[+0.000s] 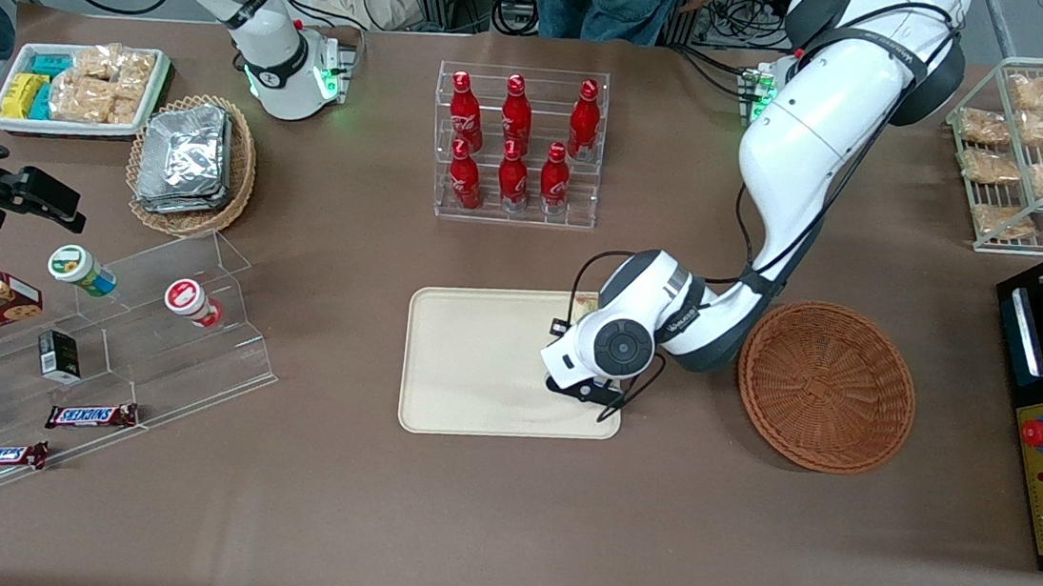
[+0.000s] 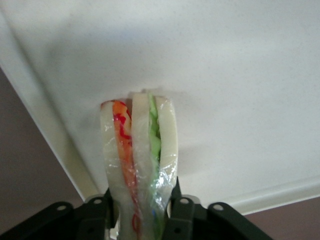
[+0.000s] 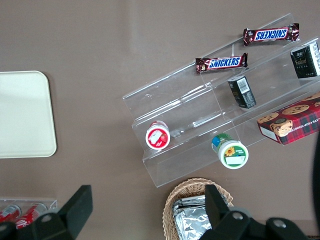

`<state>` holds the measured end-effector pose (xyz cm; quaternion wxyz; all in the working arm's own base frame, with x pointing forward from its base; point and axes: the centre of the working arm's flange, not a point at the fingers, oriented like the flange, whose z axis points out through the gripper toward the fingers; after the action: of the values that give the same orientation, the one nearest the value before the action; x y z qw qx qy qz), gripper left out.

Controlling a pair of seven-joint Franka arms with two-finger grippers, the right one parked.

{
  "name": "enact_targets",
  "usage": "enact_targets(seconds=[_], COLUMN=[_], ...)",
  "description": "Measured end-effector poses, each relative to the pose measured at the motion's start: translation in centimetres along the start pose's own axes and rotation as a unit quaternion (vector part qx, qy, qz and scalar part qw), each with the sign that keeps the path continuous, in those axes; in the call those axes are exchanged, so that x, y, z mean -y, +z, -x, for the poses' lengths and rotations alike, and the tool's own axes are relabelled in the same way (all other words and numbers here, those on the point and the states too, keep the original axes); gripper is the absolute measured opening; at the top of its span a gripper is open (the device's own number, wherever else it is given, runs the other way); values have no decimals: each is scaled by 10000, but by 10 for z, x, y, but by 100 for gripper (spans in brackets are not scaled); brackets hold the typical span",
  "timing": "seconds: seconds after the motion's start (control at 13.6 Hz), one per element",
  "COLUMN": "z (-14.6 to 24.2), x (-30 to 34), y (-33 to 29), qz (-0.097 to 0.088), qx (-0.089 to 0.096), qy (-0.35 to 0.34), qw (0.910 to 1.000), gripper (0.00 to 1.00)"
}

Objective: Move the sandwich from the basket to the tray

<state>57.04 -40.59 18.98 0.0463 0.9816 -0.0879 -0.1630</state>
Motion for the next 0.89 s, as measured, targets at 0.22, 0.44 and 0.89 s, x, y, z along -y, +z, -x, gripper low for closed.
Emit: enact_targets(seconds=[0.22, 0.44, 0.89], z=[-16, -23, 36], x=[27, 75, 154], y=[-25, -96, -261], qz=[78, 154, -265], qx=[-217, -492, -868], qy=[-205, -512, -763], qw=[9995, 9974, 9929], gripper=[79, 100, 100])
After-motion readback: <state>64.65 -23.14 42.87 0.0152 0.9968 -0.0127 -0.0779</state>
